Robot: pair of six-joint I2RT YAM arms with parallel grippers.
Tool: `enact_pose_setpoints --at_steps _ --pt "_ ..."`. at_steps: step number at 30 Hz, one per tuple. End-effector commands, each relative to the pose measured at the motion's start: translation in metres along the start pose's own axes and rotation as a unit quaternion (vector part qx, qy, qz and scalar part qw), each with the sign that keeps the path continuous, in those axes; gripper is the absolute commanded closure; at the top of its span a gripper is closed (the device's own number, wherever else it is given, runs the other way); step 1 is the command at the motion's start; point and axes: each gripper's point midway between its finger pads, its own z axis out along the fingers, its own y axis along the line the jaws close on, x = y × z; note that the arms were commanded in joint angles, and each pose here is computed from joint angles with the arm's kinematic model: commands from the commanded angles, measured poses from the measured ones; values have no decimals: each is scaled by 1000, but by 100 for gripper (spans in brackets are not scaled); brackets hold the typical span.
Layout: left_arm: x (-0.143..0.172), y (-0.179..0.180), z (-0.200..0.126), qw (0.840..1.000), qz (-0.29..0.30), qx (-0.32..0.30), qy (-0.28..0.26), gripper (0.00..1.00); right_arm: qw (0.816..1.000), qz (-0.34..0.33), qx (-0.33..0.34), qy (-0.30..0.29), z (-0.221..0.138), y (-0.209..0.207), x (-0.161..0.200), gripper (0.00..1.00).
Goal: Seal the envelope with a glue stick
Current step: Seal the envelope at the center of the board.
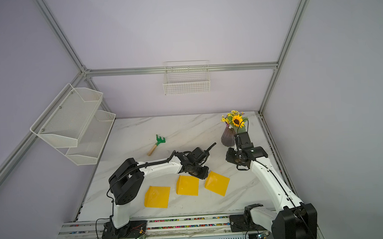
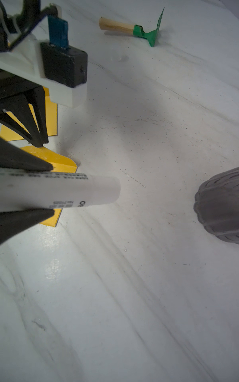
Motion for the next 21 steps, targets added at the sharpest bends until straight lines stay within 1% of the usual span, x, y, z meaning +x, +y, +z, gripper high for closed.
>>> enact_pose_setpoints --at_steps 1,8,12,18,21 --pt "-8 -7 -2 1000 10 11 -4 90 1000 -3 -14 -14 -4 6 -9 100" --pt "-14 -6 -8 1000 18 3 -16 100 1000 -4 -13 -20 -6 6 -11 100" --pt "-23 3 -16 999 24 -11 -30 100 1000 -3 -11 -17 -5 5 -9 100" --pt "-42 40 -28 998 22 -53 -26 100 1000 -5 -12 -16 -5 5 -9 100" --pt "-47 61 -31 996 24 -87 -14 100 1000 -6 -10 -17 -4 4 -9 100"
